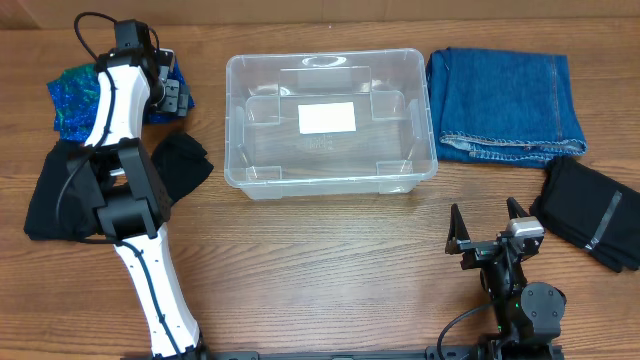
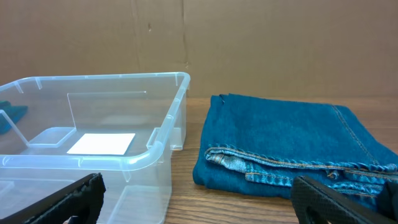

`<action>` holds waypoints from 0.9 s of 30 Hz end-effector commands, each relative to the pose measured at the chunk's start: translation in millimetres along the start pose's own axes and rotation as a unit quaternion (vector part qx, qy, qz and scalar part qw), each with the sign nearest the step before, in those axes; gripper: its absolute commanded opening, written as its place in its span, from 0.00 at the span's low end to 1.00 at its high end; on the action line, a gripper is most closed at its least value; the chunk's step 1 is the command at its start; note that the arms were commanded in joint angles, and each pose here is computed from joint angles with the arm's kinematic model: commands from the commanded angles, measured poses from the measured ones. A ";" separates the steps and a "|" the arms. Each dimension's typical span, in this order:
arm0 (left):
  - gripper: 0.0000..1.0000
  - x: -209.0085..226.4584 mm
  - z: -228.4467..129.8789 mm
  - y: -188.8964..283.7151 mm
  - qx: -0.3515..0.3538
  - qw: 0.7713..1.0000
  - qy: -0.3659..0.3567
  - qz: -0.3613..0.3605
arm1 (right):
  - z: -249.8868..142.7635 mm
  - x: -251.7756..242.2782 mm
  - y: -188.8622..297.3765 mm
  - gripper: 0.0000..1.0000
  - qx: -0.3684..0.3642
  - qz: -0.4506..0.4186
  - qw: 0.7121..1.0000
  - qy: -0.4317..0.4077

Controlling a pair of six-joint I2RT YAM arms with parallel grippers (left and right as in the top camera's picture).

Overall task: Pack container
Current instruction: 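Reach left gripper to the sparkly blue-green cloth and grasp it, then lift the blue-green cloth with left gripper and lay it in the bin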

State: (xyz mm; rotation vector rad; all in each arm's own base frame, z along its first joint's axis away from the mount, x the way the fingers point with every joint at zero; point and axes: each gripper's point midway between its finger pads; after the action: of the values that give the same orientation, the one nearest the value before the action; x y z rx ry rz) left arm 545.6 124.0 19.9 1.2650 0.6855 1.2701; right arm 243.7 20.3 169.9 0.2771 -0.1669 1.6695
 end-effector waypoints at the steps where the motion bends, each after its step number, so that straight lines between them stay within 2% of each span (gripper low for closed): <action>1: 0.84 2.0 -10.1 -10.8 0.014 1.000 -0.004 0.003 | 1.2 -1.5 0.3 1.00 -0.005 -0.003 1.000 -0.003; 4: 0.67 7.1 -14.1 -12.1 0.023 0.999 0.027 0.020 | 1.2 -1.5 0.3 1.00 -0.005 -0.003 1.000 -0.003; 5: 0.57 3.9 -19.1 -15.5 0.030 0.999 0.039 0.017 | 1.2 -1.5 0.3 1.00 -0.005 -0.003 1.000 -0.003; 8: 0.45 -5.7 -32.5 -29.0 0.045 0.997 0.054 0.011 | 1.2 -1.5 0.3 1.00 -0.005 -0.003 1.000 -0.003; 10: 0.33 -12.7 -43.1 -39.2 0.055 0.997 0.052 0.006 | 1.2 -1.5 0.3 1.00 -0.005 -0.003 1.000 -0.003; 12: 0.08 -14.1 -45.0 -41.3 0.056 0.997 0.056 0.006 | 1.2 -1.5 0.3 1.00 -0.005 -0.003 1.000 -0.003; 13: 0.04 -11.6 -41.1 -38.2 0.051 0.997 0.064 0.008 | 1.2 -1.5 0.3 1.00 -0.005 -0.003 1.000 -0.003; 15: 0.04 -5.2 -28.2 -23.2 0.037 0.995 0.088 0.010 | 1.2 -1.5 0.3 1.00 -0.005 -0.003 1.000 -0.003; 18: 0.04 0.7 13.2 23.7 -0.018 0.993 0.115 -0.027 | 1.2 -1.5 0.3 1.00 -0.005 -0.003 1.000 -0.003; 20: 0.04 5.4 48.2 78.4 -0.078 0.987 0.126 -0.062 | 1.2 -1.5 0.3 1.00 -0.005 -0.003 1.000 -0.003; 22: 0.04 16.8 70.9 136.6 -0.129 0.982 0.125 -0.063 | 1.2 -1.5 0.3 1.00 -0.005 -0.003 1.000 -0.003; 27: 0.04 15.1 79.6 230.8 -0.197 0.970 0.115 -0.083 | 1.2 -1.5 0.3 1.00 -0.005 -0.003 1.000 -0.003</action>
State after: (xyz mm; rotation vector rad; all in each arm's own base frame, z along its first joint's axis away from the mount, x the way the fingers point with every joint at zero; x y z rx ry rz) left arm 558.9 89.5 207.2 0.8435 0.7164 1.3690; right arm 243.7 20.3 169.5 0.2780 -0.1661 1.6693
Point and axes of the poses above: each gripper's point midway between its finger pads, its own y axis back along the fingers, its own x axis along the line the jaws close on, z = x × y, and after that the axes turned 13 degrees about -y, right-handed
